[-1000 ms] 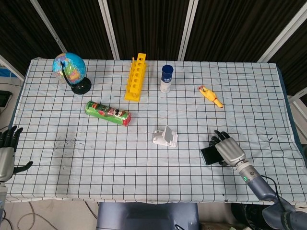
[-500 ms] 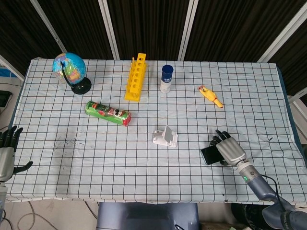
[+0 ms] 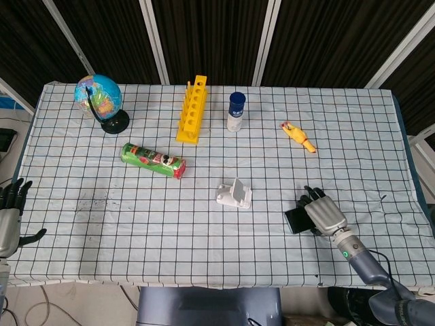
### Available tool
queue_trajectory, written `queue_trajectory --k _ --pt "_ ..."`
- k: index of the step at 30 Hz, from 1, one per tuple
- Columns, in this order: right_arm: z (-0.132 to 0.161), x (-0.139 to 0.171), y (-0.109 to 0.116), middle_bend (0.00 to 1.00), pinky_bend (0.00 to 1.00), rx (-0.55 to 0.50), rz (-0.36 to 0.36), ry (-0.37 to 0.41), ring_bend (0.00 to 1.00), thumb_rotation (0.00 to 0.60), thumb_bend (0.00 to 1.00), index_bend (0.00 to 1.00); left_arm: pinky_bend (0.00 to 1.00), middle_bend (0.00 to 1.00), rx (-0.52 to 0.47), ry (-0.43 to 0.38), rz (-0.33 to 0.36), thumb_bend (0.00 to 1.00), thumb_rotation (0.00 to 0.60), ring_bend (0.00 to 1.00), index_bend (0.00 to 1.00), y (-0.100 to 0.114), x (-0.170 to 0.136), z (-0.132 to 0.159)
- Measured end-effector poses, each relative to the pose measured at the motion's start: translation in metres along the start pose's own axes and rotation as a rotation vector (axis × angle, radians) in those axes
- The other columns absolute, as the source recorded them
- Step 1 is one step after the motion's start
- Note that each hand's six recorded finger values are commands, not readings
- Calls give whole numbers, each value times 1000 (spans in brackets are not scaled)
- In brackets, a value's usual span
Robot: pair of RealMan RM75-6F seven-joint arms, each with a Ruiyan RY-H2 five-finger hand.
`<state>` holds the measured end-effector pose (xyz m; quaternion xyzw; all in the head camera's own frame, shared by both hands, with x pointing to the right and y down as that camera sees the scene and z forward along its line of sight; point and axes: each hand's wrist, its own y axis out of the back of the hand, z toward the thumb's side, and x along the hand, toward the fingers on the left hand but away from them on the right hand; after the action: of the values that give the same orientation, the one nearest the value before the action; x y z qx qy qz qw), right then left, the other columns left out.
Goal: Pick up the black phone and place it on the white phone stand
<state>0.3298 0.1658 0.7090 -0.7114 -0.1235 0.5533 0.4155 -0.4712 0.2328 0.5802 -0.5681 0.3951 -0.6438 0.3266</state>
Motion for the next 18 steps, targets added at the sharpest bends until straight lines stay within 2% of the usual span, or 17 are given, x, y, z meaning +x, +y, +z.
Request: queue_trajectory --k 2,5,12,18 --pt "0 0 -1 466 153 -2 -1 -1 182 600 212 493 0 0 0 1 -1 0 600 0 0 0 0 0" --pt "1 0 0 551 153 0 -8 -1 255 600 230 578 0 0 0 1 -1 0 600 0 0 0 0 0" --pt "0 0 -1 690 158 4 -9 -5 483 600 248 703 0 0 -1 2 0 0 600 0 0 0 0 0" --pt "0 2 2 722 164 -9 -20 -6 531 600 256 733 0 0 -2 2 -1 0 600 0 0 0 0 0"
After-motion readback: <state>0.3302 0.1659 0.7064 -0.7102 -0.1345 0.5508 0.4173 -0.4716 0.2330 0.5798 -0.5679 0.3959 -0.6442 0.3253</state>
